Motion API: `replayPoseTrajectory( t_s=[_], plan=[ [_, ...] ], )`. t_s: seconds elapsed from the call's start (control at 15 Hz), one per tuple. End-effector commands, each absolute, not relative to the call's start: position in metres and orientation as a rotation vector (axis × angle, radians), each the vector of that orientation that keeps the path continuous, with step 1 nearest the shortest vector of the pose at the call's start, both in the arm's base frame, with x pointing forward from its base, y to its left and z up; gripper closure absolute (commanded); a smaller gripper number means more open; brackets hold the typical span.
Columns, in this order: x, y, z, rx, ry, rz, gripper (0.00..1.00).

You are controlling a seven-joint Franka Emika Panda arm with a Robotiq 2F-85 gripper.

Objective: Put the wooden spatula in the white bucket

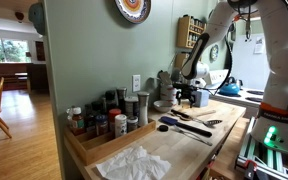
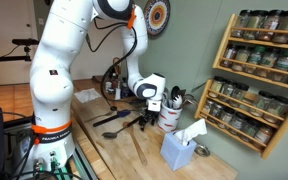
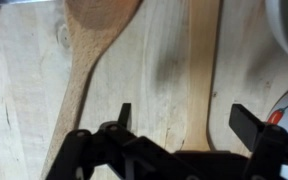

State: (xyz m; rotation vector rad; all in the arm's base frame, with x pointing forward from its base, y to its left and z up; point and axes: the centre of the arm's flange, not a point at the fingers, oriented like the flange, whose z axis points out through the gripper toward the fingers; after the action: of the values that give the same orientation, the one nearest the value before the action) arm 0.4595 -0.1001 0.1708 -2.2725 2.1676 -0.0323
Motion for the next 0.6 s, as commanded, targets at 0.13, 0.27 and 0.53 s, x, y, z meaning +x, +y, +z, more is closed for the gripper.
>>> replayPoseTrajectory(
  t_s=[0.13, 0.27, 0.53],
  plan=[
    [0.475, -0.111, 0.147, -2.240, 2.181, -0.083, 0.00],
    [0.477, -0.115, 0.143, -2.235, 2.183, -0.106, 0.00],
    [0.479, -0.123, 0.137, -2.234, 2.193, -0.135, 0.32]
  ],
)
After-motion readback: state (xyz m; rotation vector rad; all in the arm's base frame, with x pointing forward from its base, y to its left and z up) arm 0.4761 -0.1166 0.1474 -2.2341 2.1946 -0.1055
